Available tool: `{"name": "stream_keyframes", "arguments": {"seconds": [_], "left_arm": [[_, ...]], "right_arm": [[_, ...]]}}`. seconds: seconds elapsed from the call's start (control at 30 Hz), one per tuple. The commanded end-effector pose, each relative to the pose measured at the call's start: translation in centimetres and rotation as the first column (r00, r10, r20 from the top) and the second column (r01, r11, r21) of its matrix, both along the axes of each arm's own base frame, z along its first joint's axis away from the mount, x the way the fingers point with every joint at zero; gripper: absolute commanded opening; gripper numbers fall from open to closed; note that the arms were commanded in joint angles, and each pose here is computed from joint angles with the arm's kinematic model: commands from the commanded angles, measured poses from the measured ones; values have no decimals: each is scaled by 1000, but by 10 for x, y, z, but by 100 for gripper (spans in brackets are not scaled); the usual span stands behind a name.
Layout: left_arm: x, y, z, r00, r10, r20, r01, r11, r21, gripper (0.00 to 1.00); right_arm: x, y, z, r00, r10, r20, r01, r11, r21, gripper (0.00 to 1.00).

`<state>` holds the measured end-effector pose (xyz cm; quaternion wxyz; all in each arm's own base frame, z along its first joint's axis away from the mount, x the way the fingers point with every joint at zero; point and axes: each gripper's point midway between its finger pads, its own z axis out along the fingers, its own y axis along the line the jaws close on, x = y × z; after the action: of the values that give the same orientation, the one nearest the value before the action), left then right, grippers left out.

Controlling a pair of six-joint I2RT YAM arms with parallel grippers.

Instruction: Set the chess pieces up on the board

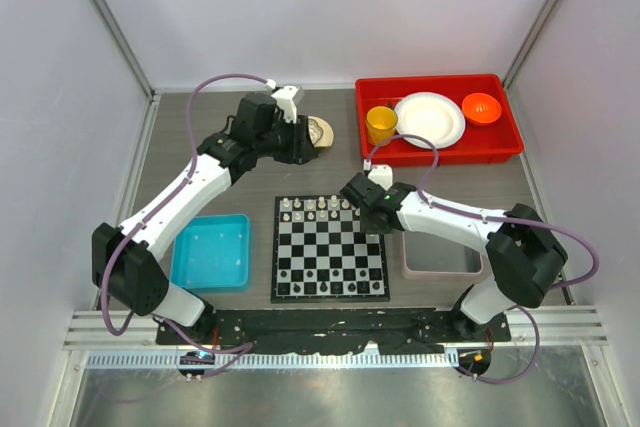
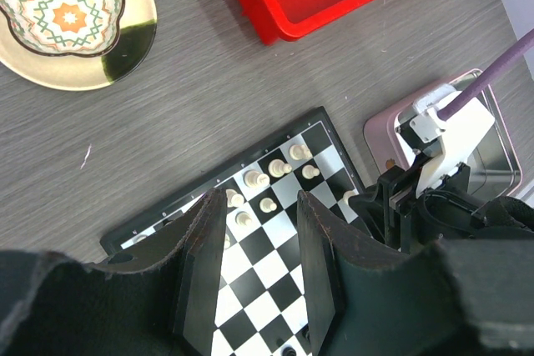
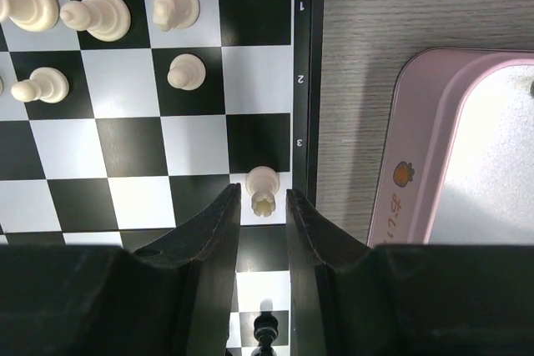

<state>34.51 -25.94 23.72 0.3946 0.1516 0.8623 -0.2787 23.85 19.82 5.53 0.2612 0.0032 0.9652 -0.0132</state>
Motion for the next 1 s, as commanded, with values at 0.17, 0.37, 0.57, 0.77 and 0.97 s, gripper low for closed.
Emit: {"name": "stream_keyframes", "arguments": {"seconds": [0.17, 0.37, 0.57, 0.77, 0.97], "left_arm": [[6, -1, 10, 999, 7, 35, -6, 1000, -30, 43], [6, -1, 8, 1000, 7, 30, -7, 1000, -27, 43], [5, -1, 9, 999, 6, 31, -5, 1000, -28, 43], [6, -1, 9, 1000, 6, 31, -5, 1000, -29, 43], [6, -1, 9, 999, 6, 33, -5, 1000, -26, 43]], "right_arm": [[-1, 4, -4, 1000, 5, -14, -5, 1000, 22, 28], [-1, 4, -2, 1000, 6, -11, -5, 1000, 27, 22], [4, 0, 8, 999, -12, 34, 11, 1000, 27, 14], [21, -11, 27, 995, -46, 89, 41, 998, 56, 13], [50, -17, 41, 991, -54, 121, 49, 998, 44, 13]]}}
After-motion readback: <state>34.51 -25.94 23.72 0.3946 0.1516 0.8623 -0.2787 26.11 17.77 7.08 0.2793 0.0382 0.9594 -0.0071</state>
